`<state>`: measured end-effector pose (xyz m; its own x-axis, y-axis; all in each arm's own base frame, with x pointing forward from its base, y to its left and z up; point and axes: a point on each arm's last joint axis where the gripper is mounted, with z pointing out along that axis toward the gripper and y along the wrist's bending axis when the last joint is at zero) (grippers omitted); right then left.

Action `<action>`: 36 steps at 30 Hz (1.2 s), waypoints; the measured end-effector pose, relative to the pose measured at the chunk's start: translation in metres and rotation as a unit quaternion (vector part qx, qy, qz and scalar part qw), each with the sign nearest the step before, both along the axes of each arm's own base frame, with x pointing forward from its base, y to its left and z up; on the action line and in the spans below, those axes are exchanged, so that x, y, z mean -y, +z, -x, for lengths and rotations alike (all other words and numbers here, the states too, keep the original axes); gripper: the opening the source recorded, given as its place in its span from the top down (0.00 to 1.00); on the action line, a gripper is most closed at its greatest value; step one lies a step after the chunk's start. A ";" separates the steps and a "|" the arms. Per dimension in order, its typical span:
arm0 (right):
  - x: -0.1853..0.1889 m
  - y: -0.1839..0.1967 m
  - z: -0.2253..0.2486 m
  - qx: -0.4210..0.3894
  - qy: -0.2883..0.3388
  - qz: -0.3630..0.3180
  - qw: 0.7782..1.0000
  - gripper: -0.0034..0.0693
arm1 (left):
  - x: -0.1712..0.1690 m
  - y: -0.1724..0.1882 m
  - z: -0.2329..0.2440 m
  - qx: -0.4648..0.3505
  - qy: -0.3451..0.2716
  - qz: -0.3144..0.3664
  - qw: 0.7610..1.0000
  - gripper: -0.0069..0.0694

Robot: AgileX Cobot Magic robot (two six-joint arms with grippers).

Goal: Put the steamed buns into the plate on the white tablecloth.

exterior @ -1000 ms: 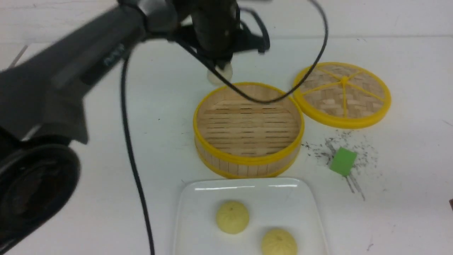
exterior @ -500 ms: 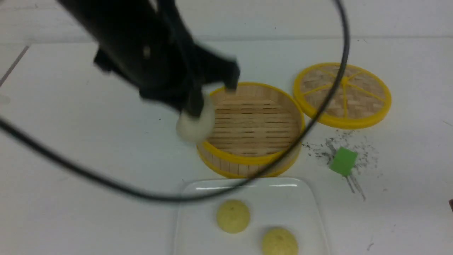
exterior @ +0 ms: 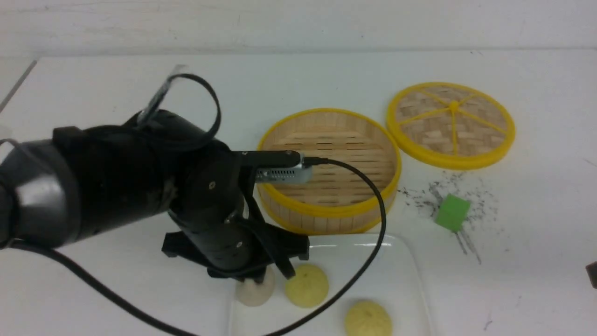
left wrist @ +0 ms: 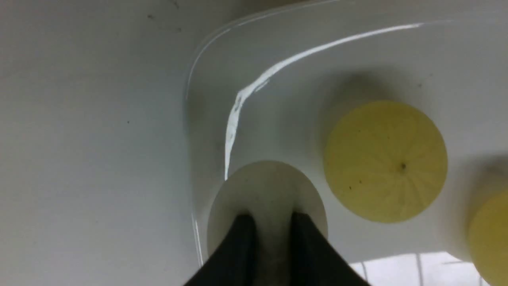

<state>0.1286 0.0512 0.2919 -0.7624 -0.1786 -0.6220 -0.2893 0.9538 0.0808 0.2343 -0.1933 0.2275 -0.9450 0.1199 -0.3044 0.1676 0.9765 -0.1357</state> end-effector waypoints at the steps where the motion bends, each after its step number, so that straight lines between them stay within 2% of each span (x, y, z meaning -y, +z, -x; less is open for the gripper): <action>1: 0.000 0.000 0.000 0.000 0.000 -0.001 1.000 0.93 | 0.001 -0.003 -0.001 -0.001 0.000 -0.002 1.000 0.69; 2: 0.000 0.000 0.000 0.000 0.000 -0.001 1.000 0.93 | 0.001 -0.004 -0.002 -0.001 0.000 -0.002 1.000 0.68; 7: 0.000 0.001 0.002 0.002 0.000 -0.003 1.000 0.92 | 0.004 -0.009 -0.004 -0.003 0.017 0.005 1.000 0.48; 11: 0.006 0.020 0.016 0.020 0.001 -0.010 1.000 0.91 | 0.003 0.001 -0.005 0.012 0.019 0.015 1.000 0.35; 17: 0.027 0.064 0.069 0.125 0.000 -0.041 0.991 0.91 | 0.002 0.024 -0.006 0.048 0.013 0.027 0.998 0.33; 20: 0.042 0.068 0.104 0.185 -0.012 -0.072 0.980 0.91 | 0.002 0.027 -0.006 0.051 0.012 0.028 0.998 0.33; 23: 0.050 0.062 0.119 0.224 -0.033 -0.097 0.969 0.91 | 0.001 0.026 -0.006 0.047 0.013 0.024 0.999 0.33; 27: 0.052 0.038 0.113 0.341 -0.068 -0.166 0.923 0.91 | 0.001 0.026 -0.006 0.046 0.014 0.023 0.999 0.33; 28: 0.051 0.037 0.111 0.344 -0.068 -0.168 0.921 0.91 | 0.001 0.026 -0.006 0.046 0.014 0.023 0.999 0.33; 29: 0.048 0.028 0.104 0.368 -0.066 -0.178 0.910 0.91 | 0.001 0.026 -0.006 0.047 0.014 0.024 0.999 0.33; 31: 0.046 0.021 0.099 0.373 -0.064 -0.179 0.908 0.91 | 0.001 0.026 -0.006 0.047 0.014 0.024 0.998 0.33; 36: 0.044 0.008 0.094 0.343 -0.067 -0.174 0.921 0.97 | 0.001 0.026 -0.006 0.047 0.014 0.024 0.998 0.33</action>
<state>0.0350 0.0073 0.2998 -0.1697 0.1906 -0.9669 -0.2671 0.9355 0.2312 0.2403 -0.1944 0.2539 -0.9144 0.0770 -0.3974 0.1548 0.9737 -0.1674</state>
